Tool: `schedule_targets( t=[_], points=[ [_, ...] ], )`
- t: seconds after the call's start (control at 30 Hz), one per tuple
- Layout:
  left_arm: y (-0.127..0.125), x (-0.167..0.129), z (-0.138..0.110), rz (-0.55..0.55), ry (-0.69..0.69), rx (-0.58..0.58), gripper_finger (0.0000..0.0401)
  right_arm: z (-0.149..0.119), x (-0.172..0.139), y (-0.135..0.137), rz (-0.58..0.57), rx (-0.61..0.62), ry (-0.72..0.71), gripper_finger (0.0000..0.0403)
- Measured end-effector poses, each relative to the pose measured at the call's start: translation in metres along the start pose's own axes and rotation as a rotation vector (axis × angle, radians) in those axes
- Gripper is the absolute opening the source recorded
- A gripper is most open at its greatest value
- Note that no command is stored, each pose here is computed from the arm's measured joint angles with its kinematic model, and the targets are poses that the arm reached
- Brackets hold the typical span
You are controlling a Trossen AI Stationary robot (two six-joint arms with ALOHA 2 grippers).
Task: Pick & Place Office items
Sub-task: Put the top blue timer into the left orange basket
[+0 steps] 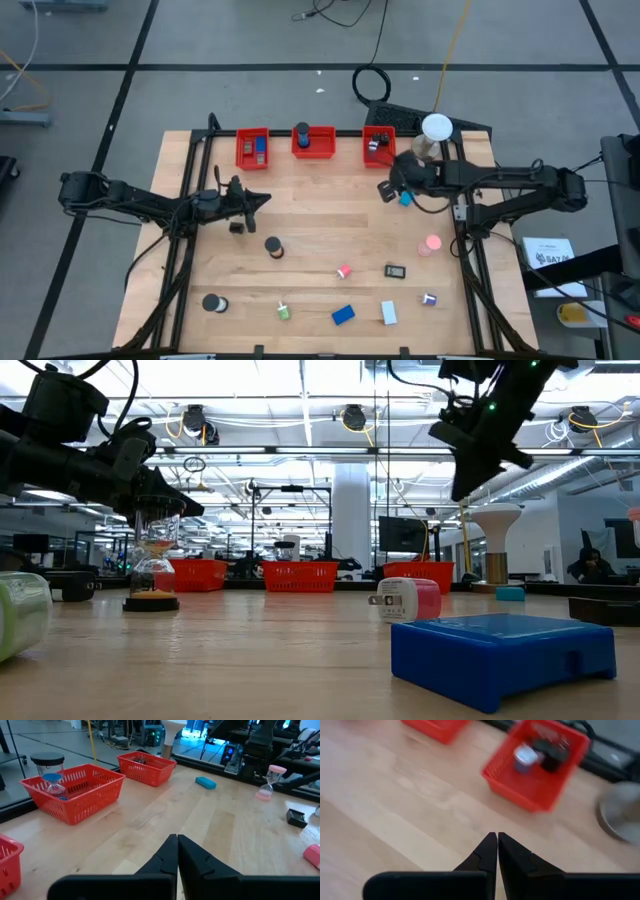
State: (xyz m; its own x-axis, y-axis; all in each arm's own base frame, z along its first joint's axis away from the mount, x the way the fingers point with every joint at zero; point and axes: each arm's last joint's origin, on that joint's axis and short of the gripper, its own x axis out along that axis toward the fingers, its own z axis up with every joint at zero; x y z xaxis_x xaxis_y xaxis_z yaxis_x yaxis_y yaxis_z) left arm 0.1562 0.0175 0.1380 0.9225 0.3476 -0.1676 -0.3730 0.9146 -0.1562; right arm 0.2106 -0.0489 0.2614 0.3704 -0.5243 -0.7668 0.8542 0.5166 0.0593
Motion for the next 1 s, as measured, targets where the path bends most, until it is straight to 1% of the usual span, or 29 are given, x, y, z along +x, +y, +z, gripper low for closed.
schedule_targets(
  t=[0.13,0.27,0.4,0.5,0.63,0.73,0.83,0.9,1.0],
  points=[
    [0.0,0.0,0.0,0.0,-0.002,-0.001,0.0008,-0.001,0.001,-0.004,-0.051,0.079,0.045,0.0025],
    [0.0,0.0,0.0,-0.001,-0.004,-0.002,0.0023,-0.006,0.007,-0.011,-0.109,0.175,0.079,0.0062],
    [0.0,0.0,0.0,-0.001,-0.004,-0.002,0.0023,-0.015,0.022,-0.017,-0.165,0.241,0.135,0.0113],
    [0.0,0.0,0.0,-0.001,-0.004,-0.002,0.0015,-0.021,0.037,-0.02,-0.232,0.261,0.184,0.0159],
    [0.0,0.0,0.0,-0.001,-0.004,-0.002,0.0003,-0.023,0.054,-0.023,-0.308,0.293,0.228,0.022],
    [0.0,0.0,0.0,-0.001,-0.004,-0.002,0.0008,-0.023,0.064,-0.025,-0.324,0.325,0.279,0.0259],
    [0.0,0.0,0.0,-0.001,-0.004,-0.002,0.0019,-0.024,0.071,-0.027,-0.341,0.352,0.314,0.0289],
    [0.0,0.0,0.0,-0.001,-0.004,-0.002,0.0021,-0.023,0.073,-0.029,-0.352,0.378,0.314,0.0301],
    [0.0,0.0,0.0,-0.001,-0.004,-0.003,0.0023,-0.025,0.078,-0.03,-0.338,0.42,0.292,0.0307]
  ],
)
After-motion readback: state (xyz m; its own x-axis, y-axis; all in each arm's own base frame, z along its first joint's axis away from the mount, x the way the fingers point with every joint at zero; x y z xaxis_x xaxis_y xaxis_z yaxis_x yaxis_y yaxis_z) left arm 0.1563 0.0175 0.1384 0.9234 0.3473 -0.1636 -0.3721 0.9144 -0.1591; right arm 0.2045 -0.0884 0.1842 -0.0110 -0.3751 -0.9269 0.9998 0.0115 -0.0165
